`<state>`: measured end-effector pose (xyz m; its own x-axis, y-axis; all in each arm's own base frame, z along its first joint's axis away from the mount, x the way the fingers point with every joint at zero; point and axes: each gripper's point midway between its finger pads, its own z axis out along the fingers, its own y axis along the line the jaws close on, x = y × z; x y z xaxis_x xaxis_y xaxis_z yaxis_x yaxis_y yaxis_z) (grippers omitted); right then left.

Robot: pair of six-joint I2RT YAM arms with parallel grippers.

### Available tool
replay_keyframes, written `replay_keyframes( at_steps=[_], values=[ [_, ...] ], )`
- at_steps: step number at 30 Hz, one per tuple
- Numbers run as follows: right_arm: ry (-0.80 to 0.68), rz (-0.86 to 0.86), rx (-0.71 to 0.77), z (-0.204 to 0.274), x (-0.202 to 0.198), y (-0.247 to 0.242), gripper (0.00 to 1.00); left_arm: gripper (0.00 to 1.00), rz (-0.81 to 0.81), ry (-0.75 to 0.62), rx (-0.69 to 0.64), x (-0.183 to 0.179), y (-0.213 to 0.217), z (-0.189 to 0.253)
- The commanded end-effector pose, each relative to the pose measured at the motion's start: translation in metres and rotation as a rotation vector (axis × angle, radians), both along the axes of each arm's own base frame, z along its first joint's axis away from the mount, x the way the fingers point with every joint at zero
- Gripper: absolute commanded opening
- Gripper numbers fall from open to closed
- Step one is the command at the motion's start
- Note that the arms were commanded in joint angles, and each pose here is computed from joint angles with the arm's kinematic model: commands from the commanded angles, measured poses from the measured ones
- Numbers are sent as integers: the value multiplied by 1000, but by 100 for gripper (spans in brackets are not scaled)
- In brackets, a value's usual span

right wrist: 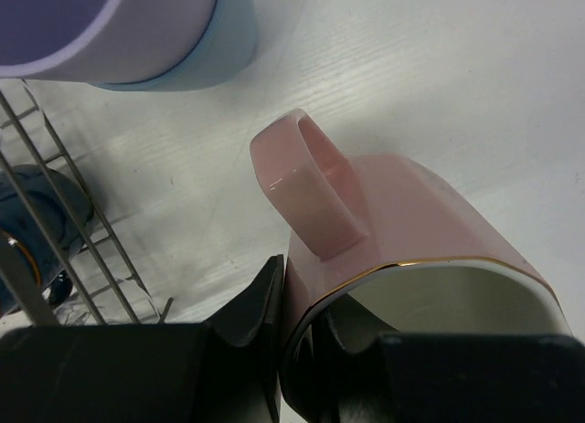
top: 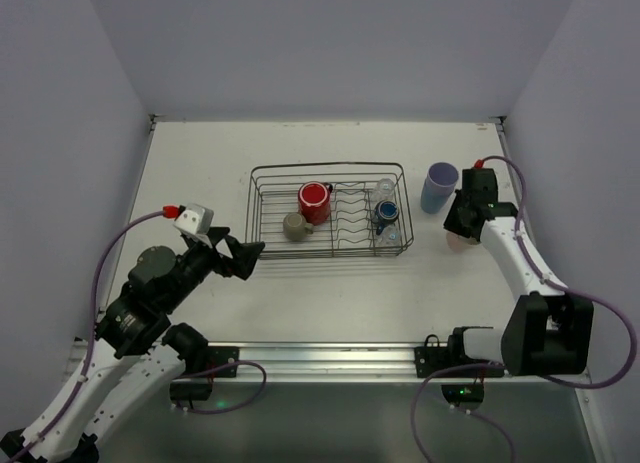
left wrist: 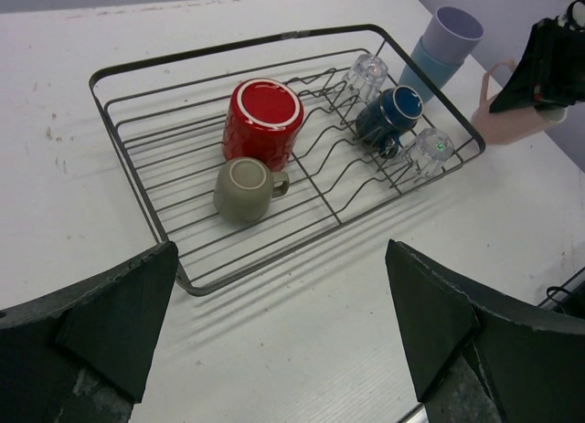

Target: Unload the cups from the dish rack

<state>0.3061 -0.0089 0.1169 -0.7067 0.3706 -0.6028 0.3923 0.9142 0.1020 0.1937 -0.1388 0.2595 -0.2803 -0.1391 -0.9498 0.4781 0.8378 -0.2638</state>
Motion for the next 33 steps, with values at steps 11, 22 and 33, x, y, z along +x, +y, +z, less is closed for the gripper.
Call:
replay_keyframes(
  at_steps=[11, 22, 33],
  values=[
    [-5, 15, 32, -14, 39, -10, 9, 100, 6, -24, 8, 5, 0, 4],
    [-160, 21, 64, 39, 40, -3, 59, 100, 54, 44, 59, 19, 1, -9],
    [-601, 264, 320, 135, -14, 66, 61, 96, 14, 165, 45, 46, -34, -4]
  ],
)
